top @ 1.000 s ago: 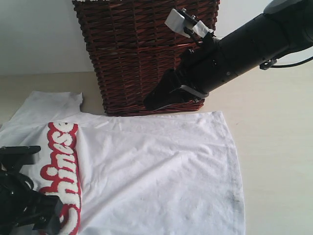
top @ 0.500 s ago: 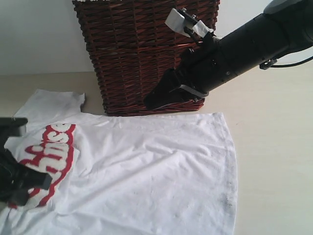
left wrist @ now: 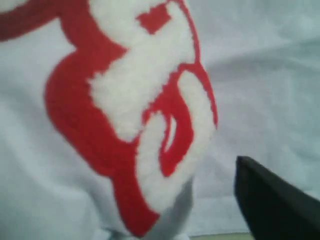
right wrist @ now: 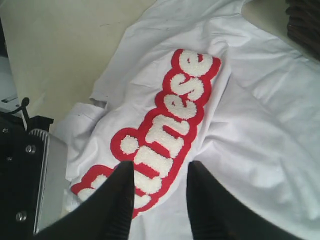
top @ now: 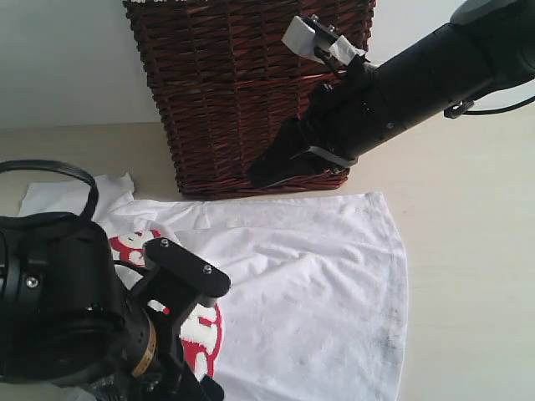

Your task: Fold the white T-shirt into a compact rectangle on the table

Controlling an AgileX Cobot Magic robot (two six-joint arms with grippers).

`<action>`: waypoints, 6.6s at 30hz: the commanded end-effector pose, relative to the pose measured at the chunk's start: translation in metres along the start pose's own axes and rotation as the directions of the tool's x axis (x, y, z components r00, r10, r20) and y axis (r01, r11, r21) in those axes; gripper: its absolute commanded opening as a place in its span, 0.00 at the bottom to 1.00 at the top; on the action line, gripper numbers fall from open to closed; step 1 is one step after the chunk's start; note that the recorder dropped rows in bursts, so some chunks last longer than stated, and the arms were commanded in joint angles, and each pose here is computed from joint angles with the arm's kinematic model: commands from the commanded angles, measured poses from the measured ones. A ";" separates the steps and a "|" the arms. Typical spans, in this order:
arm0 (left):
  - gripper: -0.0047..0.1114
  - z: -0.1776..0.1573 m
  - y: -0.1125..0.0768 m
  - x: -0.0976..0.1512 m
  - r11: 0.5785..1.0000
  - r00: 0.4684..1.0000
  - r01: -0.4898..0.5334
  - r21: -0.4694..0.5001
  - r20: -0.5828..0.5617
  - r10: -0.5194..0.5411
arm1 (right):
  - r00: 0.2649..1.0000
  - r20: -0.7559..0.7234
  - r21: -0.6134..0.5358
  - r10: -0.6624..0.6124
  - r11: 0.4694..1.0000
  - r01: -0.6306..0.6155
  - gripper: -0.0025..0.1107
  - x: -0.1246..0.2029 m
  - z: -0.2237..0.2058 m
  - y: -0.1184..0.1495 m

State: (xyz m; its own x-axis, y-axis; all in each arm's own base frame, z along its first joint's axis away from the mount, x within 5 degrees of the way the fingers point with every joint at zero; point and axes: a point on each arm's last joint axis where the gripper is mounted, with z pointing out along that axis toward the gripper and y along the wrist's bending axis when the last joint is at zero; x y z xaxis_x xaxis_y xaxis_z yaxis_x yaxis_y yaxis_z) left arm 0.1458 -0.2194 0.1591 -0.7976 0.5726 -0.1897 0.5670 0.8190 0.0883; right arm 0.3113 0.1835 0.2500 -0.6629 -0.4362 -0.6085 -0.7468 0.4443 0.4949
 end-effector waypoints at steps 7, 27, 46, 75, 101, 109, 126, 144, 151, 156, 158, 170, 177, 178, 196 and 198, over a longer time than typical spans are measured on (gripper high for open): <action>0.90 -0.055 0.042 0.013 0.974 0.985 0.151 -0.168 0.104 -0.135 | 1.000 0.013 0.019 -0.023 1.000 0.023 0.33 -0.003 -0.002 0.002; 0.46 -0.136 0.133 0.140 0.778 0.339 0.509 0.369 0.745 -0.574 | 0.885 -0.178 -0.035 -0.430 0.902 0.431 0.41 0.009 0.064 0.096; 0.05 -0.138 0.136 0.194 0.698 0.075 0.400 0.593 0.738 -0.670 | 0.764 -0.280 0.198 -0.582 0.743 0.639 0.52 0.029 0.156 0.186; 0.05 -0.138 0.136 0.194 0.700 0.074 0.401 0.591 0.741 -0.668 | 0.816 0.018 0.445 -0.577 0.736 0.511 0.02 -0.024 -0.062 0.248; 0.05 -0.138 0.136 0.194 0.702 0.075 0.402 0.588 0.743 -0.665 | 0.958 0.173 0.567 -0.227 0.818 0.092 0.02 -0.078 -0.165 0.220; 0.05 -0.138 0.136 0.194 0.703 0.076 0.402 0.586 0.744 -0.664 | 0.928 -0.370 0.561 -0.033 0.788 0.252 0.03 0.008 -0.065 0.130; 0.05 -0.138 0.136 0.194 0.703 0.076 0.402 0.586 0.744 -0.664 | 0.918 -0.325 0.752 0.227 0.650 0.106 0.38 0.049 -0.100 0.071; 0.05 -0.138 0.136 0.194 0.703 0.076 0.402 0.586 0.744 -0.664 | 0.603 -0.788 0.536 0.122 0.618 0.575 0.38 0.093 0.043 0.031; 0.05 -0.138 0.136 0.194 0.703 0.076 0.402 0.586 0.744 -0.664 | 0.747 -0.665 0.609 -0.004 0.575 0.546 0.02 0.057 0.013 0.057; 0.05 -0.138 0.136 0.194 0.703 0.076 0.402 0.586 0.744 -0.664 | 0.920 -0.271 0.688 -0.284 0.612 0.391 0.02 0.007 -0.097 0.137; 0.05 -0.138 0.136 0.194 0.703 0.076 0.402 0.586 0.744 -0.664 | 0.930 -0.163 0.720 -0.330 0.604 0.341 0.02 0.003 -0.131 0.154; 0.05 -0.138 0.136 0.194 0.703 0.076 0.402 0.586 0.744 -0.664 | 0.761 0.360 0.693 -0.539 0.701 0.168 0.02 0.005 -0.265 0.249; 0.05 -0.138 0.136 0.194 0.703 0.076 0.402 0.586 0.744 -0.664 | 0.891 0.280 0.927 -0.358 0.342 -0.154 0.02 0.021 -0.294 0.207; 0.05 -0.138 0.136 0.194 0.703 0.076 0.402 0.586 0.744 -0.664 | 0.894 0.287 0.926 -0.343 0.338 -0.168 0.02 0.023 -0.295 0.205; 0.05 -0.138 0.137 0.194 0.704 0.075 0.403 0.585 0.745 -0.662 | 0.963 -0.163 0.883 0.216 0.467 0.044 0.26 0.040 -0.156 0.065; 0.05 -0.138 0.137 0.194 0.704 0.075 0.403 0.585 0.745 -0.662 | 0.962 -0.178 0.833 0.209 0.552 0.035 0.38 0.032 -0.140 0.059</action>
State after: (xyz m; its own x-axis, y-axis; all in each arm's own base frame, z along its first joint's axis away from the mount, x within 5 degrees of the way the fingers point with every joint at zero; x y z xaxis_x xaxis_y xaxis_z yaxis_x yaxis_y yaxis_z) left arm 0.0395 0.0087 0.2703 -0.2859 -0.5328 -0.7965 0.2011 0.7793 -0.5935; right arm 0.2258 0.0730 0.3532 -0.8145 -0.4501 -0.3660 -0.3325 0.8792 -0.3412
